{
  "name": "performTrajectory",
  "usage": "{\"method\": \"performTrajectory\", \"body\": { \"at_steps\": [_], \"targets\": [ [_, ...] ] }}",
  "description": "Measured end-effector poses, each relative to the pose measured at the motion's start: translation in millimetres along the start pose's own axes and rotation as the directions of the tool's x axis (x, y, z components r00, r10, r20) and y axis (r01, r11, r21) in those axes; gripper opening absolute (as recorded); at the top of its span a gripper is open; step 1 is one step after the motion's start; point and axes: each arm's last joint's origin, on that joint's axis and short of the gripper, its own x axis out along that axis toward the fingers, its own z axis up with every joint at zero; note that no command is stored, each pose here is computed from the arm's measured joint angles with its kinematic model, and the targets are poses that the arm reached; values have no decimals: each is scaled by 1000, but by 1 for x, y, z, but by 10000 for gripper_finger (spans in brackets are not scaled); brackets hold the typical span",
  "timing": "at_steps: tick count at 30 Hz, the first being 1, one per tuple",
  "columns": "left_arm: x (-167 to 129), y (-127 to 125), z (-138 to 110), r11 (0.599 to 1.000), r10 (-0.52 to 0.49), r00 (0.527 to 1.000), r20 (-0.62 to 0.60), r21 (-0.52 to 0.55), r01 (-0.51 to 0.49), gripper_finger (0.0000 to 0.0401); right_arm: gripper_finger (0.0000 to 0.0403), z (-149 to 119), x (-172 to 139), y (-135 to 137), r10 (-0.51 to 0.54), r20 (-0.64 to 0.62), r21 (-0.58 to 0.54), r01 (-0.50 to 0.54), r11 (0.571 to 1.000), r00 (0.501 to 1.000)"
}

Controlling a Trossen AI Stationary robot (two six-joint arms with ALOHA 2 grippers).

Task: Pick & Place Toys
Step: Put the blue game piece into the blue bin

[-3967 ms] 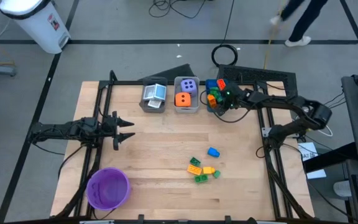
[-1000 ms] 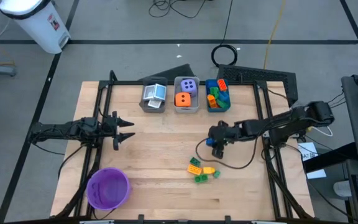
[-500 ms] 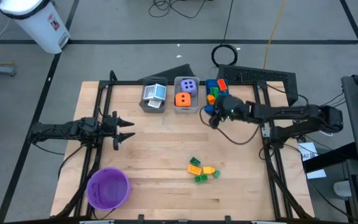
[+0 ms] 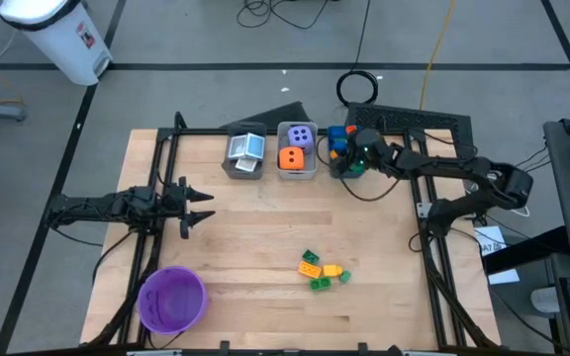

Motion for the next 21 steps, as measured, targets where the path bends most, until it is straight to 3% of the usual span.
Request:
{"method": "performTrajectory", "body": {
  "at_steps": [10, 21],
  "targets": [
    [0, 0, 0, 1000, 0, 1000, 0, 0, 0, 246, 141, 6, 8, -39, -124, -2, 71, 124, 990, 992],
    [0, 0, 0, 1000, 0, 1000, 0, 0, 0, 246, 141, -11, 30, -43, -137, -35, 44, 138, 989, 990]
  ]
}}
